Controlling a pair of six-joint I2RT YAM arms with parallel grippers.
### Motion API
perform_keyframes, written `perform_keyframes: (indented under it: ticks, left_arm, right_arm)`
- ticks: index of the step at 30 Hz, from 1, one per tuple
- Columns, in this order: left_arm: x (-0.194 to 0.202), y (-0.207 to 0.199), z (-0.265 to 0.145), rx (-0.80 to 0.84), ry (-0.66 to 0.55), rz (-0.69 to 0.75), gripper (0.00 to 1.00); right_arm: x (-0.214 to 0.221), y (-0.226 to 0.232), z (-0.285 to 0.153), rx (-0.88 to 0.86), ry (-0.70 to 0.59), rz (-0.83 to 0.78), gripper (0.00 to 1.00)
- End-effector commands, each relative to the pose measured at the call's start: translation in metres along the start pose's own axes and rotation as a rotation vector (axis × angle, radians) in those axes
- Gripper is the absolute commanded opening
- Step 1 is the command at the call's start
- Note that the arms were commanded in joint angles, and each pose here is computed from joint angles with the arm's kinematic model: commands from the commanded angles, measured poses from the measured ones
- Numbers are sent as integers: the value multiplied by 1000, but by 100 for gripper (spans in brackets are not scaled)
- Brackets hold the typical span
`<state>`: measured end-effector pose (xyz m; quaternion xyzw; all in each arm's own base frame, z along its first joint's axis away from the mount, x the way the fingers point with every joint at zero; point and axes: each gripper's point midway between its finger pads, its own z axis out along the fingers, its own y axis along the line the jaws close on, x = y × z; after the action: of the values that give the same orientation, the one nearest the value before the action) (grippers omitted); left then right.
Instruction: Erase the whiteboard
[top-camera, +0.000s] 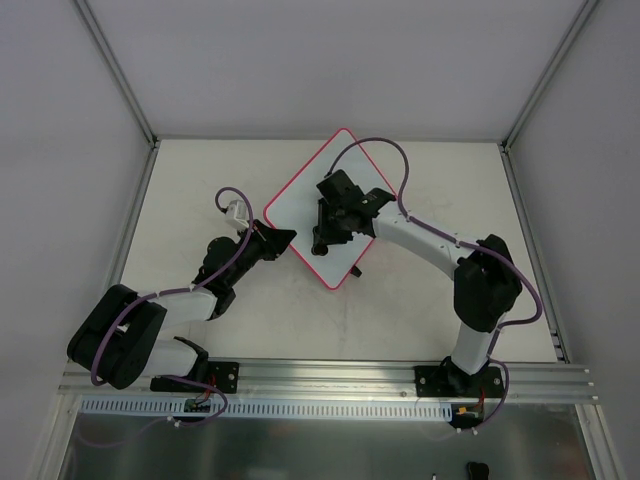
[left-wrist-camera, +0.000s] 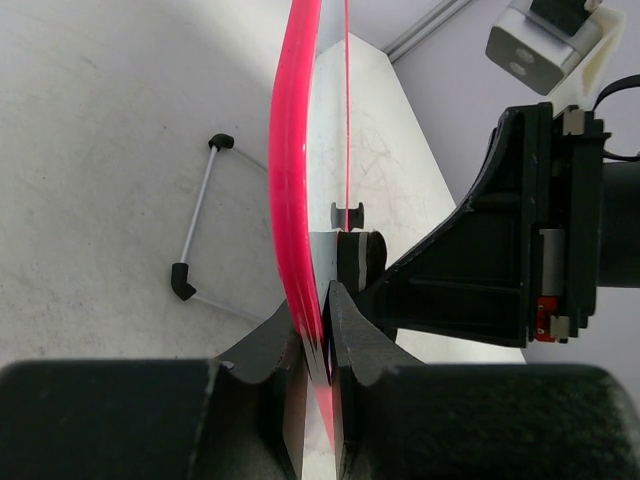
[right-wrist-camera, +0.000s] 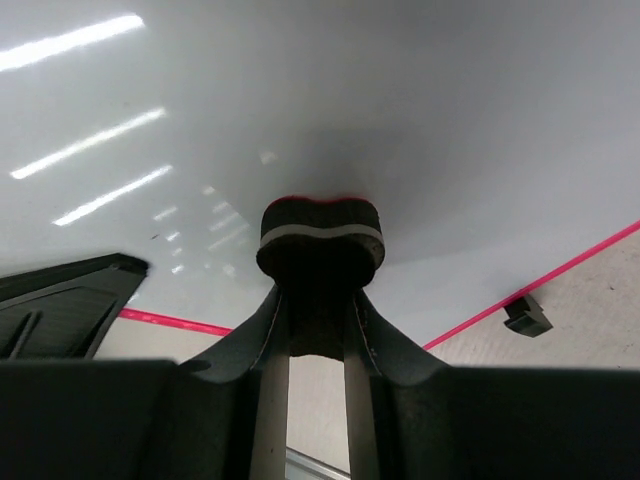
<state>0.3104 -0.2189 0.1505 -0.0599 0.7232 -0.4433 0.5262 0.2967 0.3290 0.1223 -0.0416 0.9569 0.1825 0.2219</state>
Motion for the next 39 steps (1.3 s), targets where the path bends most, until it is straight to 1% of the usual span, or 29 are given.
perform_keyframes:
  ticks: [1, 4, 9, 15, 22, 28, 36, 39]
  left_arm:
    - [5, -4, 0, 29, 18, 73, 0]
    - [4, -5, 0, 33, 13, 74, 0]
    - [4, -4, -1, 29, 12, 74, 0]
    - [3, -5, 0, 32, 9, 74, 0]
    - [3, -5, -1, 31, 10, 74, 0]
    - [3, -4, 0, 28, 11, 74, 0]
    - [3, -2, 0, 13, 10, 65, 0]
    - [4, 0, 1, 1, 14, 60, 0]
  right_arm:
    - [-6, 63, -8, -213, -12, -55, 0]
    - [-5, 70, -10, -227, -15, -72, 0]
    - [-2, 66, -11, -222, -12, -81, 0]
    - [2, 40, 2, -149, -2, -55, 0]
    - [8, -10, 20, -48, 33, 11, 0]
    - [5, -43, 8, 4, 3, 40, 0]
    - [6, -65, -13, 16, -31, 54, 0]
    - [3, -75, -29, 47, -90, 50, 0]
